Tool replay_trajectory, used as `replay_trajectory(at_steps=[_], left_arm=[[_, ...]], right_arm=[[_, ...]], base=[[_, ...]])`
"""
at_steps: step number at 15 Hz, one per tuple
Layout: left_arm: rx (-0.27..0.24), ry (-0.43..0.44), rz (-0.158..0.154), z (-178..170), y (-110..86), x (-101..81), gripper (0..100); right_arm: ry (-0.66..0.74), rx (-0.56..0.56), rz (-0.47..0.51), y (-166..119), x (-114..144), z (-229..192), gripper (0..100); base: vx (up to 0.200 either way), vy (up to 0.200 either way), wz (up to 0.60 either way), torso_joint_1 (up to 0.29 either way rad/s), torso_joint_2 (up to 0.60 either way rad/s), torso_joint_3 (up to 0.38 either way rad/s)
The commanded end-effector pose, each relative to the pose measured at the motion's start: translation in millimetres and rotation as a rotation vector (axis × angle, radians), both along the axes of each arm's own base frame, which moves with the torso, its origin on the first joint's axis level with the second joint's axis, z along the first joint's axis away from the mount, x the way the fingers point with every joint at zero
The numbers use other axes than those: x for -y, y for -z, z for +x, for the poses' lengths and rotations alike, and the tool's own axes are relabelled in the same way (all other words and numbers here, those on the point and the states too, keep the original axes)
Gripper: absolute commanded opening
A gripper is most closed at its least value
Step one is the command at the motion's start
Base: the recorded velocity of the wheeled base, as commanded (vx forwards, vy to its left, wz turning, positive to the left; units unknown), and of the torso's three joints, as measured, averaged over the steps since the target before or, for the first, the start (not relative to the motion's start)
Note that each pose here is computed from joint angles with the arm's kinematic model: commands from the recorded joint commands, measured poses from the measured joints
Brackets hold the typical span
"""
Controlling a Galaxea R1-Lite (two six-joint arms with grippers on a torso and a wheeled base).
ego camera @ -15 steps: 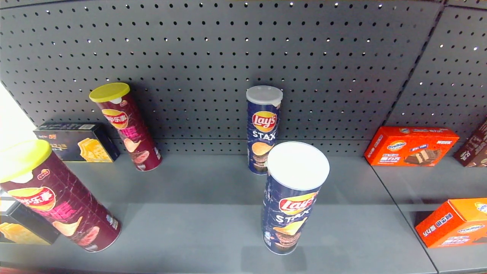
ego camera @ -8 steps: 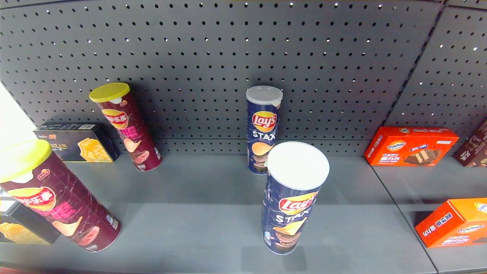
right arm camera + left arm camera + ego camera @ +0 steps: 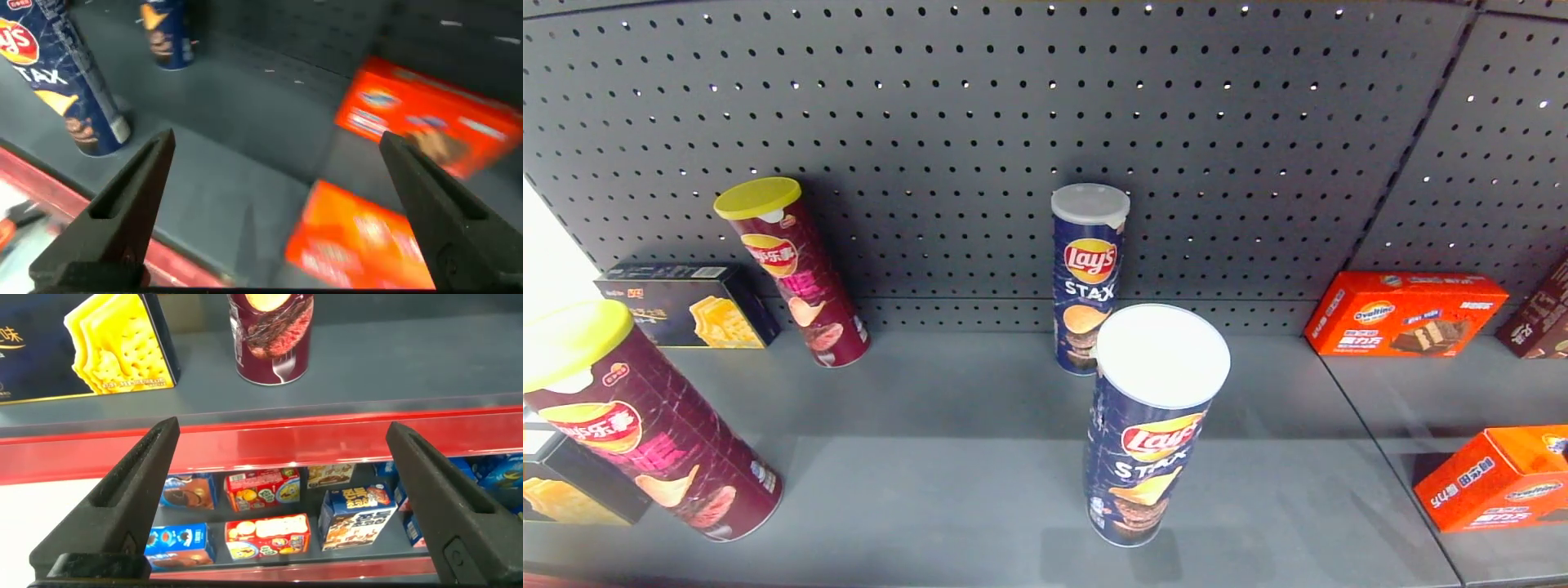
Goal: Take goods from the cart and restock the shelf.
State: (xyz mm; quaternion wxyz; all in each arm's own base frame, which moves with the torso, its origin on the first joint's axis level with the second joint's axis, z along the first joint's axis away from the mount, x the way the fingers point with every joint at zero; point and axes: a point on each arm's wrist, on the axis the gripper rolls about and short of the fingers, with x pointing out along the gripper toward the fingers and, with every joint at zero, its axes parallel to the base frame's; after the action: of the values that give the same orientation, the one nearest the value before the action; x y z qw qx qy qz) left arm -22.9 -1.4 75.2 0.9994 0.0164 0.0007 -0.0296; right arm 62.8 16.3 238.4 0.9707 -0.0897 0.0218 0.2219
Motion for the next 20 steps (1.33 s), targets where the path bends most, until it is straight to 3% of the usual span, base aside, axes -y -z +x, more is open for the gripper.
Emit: replay_trajectory(at_steps=[1, 11, 20], left_arm=[[-0.002, 0.001, -0.001, 0.1, 0.0, 0.0, 100], [-0.003, -0.001, -0.005, 0.1, 0.0, -0.1, 100], [-0.003, -0.002, -0.007, 0.2, 0.0, 0.0, 100]], right_arm=[[-0.121, -0.115, -0.034, 6.3, -23.5, 57.4, 100], [-0.348, -0.267, -0.122, 33.2, -83.1, 89.9, 100], [-0.339, -0.331, -0.177, 41.7, -119.5, 127.5, 100]], base=[[0.0, 0.0, 0.0, 0.0, 0.0, 0.0], [0.0, 0.0, 0.0, 0.0, 0.0, 0.0], [0.0, 0.0, 0.0, 0.0, 0.0, 0.0]])
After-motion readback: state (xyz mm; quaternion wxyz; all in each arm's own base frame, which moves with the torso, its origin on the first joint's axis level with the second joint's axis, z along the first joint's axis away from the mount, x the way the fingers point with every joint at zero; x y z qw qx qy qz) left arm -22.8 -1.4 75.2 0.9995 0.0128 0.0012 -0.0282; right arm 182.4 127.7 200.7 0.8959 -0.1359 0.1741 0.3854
